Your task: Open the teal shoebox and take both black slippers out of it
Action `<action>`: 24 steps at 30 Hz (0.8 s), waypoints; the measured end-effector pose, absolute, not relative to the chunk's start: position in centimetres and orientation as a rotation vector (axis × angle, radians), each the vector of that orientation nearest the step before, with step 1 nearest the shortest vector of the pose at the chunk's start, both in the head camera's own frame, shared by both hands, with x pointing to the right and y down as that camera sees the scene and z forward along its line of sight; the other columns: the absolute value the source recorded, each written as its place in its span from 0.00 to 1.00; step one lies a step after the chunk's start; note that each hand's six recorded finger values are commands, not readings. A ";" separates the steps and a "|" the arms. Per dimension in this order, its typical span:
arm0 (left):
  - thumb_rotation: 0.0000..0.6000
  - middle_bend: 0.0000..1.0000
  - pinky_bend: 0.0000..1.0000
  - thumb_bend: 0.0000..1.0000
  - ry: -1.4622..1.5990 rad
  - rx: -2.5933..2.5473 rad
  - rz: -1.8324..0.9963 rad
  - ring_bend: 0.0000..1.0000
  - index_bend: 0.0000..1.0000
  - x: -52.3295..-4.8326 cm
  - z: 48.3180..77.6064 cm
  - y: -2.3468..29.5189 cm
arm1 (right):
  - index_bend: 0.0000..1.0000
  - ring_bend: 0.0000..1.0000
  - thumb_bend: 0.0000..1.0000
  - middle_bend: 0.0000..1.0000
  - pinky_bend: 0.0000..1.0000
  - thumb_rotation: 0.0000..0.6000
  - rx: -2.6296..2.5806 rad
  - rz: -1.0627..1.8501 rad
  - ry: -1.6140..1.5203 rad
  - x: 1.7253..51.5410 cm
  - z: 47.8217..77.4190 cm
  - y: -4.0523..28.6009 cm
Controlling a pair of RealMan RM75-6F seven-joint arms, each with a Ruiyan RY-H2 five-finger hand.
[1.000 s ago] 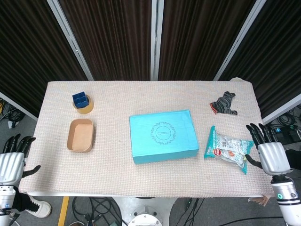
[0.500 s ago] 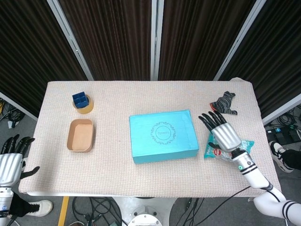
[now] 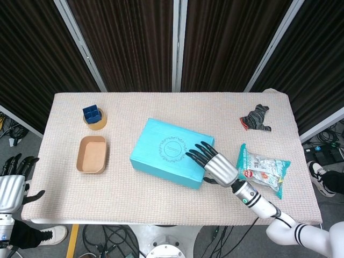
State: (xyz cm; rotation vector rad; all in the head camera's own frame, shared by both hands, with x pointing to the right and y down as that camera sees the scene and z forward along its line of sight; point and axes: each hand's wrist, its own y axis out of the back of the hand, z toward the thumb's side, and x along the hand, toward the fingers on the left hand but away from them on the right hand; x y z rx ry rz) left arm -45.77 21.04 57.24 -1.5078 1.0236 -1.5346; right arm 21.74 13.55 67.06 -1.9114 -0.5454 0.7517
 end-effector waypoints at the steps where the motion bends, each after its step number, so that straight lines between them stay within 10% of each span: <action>1: 1.00 0.15 0.08 0.02 1.025 -1.510 -1.533 0.02 0.18 -45.7 57.3 21.1 | 0.00 0.00 0.01 0.14 0.00 1.00 -1.916 0.736 -0.546 21.5 66.9 13.9; 24: 1.00 0.15 0.09 0.02 1.003 -1.504 -1.578 0.02 0.18 -46.3 57.9 21.8 | 0.00 0.00 0.10 0.10 0.00 1.00 -1.763 0.887 -0.512 24.8 71.3 10.3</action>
